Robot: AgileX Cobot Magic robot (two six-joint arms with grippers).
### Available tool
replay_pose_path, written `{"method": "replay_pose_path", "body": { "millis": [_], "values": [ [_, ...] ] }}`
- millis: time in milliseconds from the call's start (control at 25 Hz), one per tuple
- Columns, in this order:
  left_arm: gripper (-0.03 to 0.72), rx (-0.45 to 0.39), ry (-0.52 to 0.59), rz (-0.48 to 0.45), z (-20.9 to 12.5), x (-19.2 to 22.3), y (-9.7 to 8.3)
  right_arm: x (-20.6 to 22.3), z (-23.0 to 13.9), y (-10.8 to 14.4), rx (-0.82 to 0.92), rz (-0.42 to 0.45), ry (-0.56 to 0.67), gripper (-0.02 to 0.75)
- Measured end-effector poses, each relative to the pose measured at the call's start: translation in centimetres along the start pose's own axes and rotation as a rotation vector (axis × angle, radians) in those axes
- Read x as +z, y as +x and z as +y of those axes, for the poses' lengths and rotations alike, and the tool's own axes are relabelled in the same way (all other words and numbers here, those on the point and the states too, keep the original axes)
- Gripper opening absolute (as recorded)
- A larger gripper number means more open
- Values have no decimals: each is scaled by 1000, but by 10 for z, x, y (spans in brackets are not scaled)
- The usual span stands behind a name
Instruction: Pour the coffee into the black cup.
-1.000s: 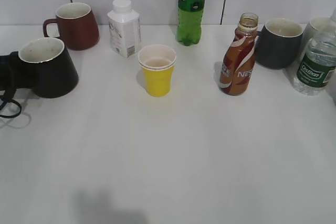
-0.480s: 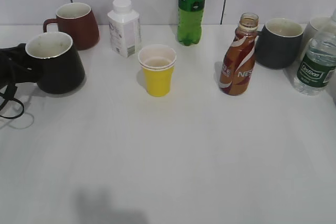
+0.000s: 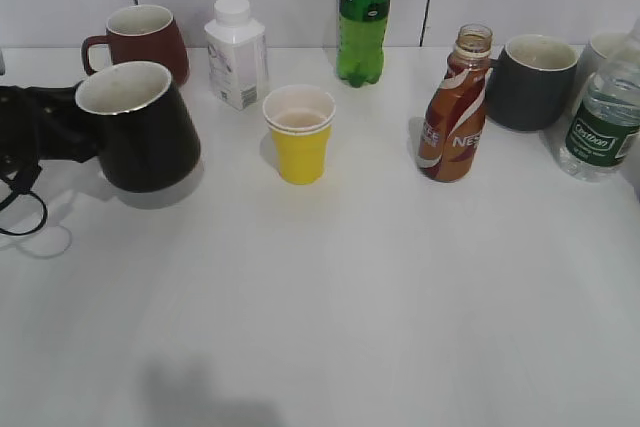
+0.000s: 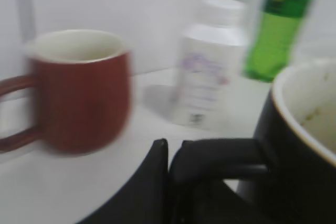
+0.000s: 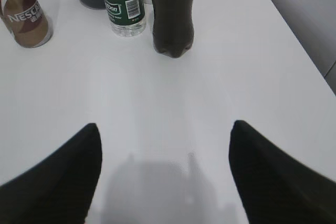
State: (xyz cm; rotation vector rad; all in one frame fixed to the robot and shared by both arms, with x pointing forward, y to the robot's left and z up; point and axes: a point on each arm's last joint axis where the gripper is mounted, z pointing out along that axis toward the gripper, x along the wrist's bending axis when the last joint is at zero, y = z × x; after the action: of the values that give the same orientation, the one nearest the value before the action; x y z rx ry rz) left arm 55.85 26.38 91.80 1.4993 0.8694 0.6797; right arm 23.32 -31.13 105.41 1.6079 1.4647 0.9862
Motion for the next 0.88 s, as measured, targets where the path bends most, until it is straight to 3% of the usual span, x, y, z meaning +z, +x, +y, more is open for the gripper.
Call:
{"method": "replay_pose_path", "body": {
  "millis": [240, 440, 600, 880],
  "values": [
    [39, 14, 0, -246, 20, 23, -16, 0, 0, 0, 0, 0, 0, 588],
    [39, 39, 17, -412, 27, 38, -42, 0, 0, 0, -1, 0, 0, 588],
    [39, 60, 43, -474, 25, 42, -58, 0, 0, 0, -1, 0, 0, 588],
    [39, 75, 58, -496, 23, 41, -60, 0, 0, 0, -1, 1, 0, 588]
  ]
}}
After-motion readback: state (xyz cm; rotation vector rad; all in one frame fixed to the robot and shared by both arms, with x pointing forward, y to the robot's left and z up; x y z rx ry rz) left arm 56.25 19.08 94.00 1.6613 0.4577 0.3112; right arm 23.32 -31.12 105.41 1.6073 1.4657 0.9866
